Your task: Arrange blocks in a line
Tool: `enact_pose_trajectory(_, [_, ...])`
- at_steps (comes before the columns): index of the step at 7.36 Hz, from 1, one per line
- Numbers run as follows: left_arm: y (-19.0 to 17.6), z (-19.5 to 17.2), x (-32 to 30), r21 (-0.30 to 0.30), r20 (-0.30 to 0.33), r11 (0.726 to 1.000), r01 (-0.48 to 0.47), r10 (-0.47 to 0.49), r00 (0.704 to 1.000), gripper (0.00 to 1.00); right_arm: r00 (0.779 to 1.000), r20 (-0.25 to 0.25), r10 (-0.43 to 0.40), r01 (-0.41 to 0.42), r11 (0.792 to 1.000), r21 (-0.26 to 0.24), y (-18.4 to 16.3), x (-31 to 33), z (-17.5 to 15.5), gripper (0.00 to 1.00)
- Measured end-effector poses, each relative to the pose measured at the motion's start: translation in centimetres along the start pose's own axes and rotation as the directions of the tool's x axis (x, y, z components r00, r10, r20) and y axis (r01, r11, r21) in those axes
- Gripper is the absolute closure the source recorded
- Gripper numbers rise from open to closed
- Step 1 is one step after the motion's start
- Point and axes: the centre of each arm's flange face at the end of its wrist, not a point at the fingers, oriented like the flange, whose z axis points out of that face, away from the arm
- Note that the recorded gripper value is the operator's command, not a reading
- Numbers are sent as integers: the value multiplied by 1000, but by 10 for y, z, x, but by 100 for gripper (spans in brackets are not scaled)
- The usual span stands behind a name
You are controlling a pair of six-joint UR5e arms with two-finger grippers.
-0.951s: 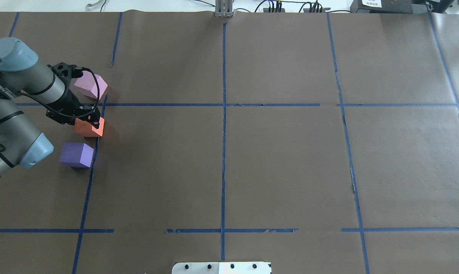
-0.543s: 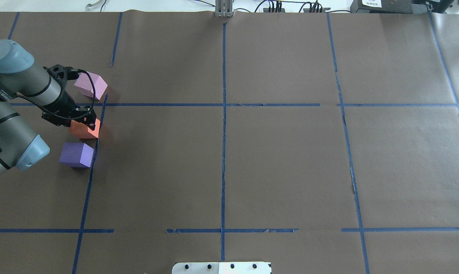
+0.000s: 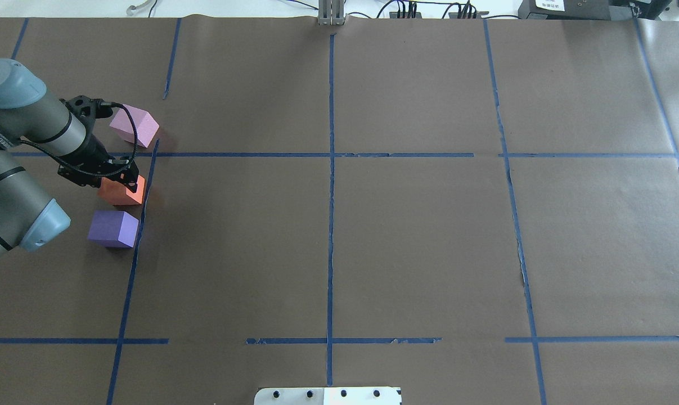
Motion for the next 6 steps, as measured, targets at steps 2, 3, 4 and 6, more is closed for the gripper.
enact_pose_trajectory(2, [-2, -2, -2, 10, 4, 1000, 1, -1, 1000, 0, 1000, 0, 0, 0, 1000, 0, 0, 0, 0, 0])
enact_pose_trajectory(3, [-7, -11, -7, 25, 3, 1000, 7, -7, 1000, 0, 1000, 0, 0, 0, 1000, 0, 0, 0, 0, 0])
enact_pose_trajectory(4, [-16, -33, -14, 57, -6, 998, 15, -14, 1000, 0, 1000, 0, 0, 0, 1000, 0, 0, 0, 0, 0])
enact_pose_trajectory(6, [-31, -115, -38, 122, 14, 993, -1, 0, 1000, 0, 1000, 0, 0, 0, 1000, 0, 0, 0, 0, 0])
